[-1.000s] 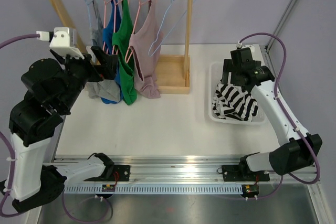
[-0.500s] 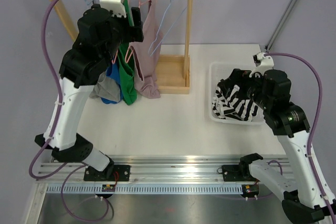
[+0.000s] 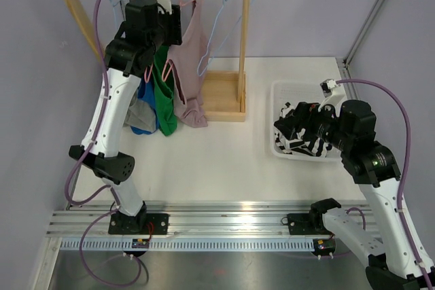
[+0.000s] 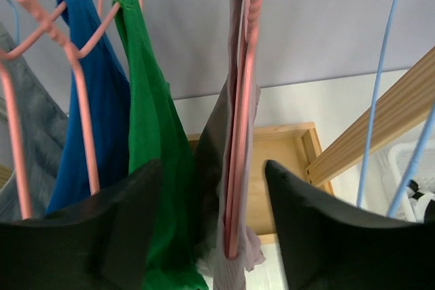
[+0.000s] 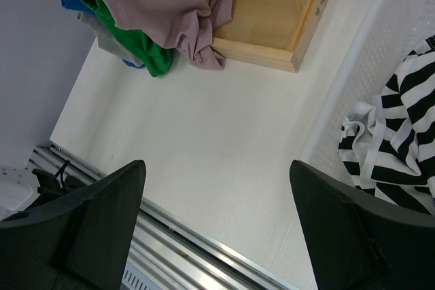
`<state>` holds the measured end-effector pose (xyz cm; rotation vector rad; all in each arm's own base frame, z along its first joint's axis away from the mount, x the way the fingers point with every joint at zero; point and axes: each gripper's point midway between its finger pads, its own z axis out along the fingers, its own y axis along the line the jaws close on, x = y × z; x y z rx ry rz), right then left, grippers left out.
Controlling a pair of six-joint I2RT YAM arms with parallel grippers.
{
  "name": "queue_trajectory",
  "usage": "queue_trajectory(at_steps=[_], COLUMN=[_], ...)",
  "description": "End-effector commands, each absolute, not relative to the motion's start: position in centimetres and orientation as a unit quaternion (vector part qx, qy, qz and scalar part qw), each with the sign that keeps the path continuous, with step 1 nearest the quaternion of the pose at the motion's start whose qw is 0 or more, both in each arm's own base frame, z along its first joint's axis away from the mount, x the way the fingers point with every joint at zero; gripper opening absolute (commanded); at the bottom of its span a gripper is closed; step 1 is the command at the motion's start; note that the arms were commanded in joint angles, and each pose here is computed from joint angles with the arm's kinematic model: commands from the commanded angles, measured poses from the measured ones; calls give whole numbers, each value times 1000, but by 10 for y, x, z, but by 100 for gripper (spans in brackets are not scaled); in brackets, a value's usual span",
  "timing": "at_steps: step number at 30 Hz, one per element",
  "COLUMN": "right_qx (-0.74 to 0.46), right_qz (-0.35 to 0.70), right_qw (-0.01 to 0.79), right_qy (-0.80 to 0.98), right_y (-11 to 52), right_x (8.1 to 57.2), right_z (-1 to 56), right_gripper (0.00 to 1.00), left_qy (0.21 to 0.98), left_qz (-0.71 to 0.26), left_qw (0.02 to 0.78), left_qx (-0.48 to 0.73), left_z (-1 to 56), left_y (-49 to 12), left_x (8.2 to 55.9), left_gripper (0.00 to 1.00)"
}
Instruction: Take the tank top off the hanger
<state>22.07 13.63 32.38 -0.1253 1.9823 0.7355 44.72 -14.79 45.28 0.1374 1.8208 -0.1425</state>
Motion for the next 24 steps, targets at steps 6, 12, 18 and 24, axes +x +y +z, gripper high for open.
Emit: queue_trajectory(at_steps=[6,12,18,24], right_qx=[-69,-73,-79,-86], right_qz=[332,330,333,340], right_qw=[490,488,491,493], right_qy=[803,805,801,796], right_y=[148,149,150,152], right_x=[221,221,221,219], right_z=[328,325,327,331], right_gripper=[92,92,92,92], left_qy=[764,748,717,682], left_qz=[-116,-137,-165,-199], left_qw=[629,644,673,701], left_qx=[85,81,69,67], left_z=[472,489,523,562], left_y=[-162,-166,-165,-163], left_x=[464,457,440,409], left_gripper=[34,3,0,0])
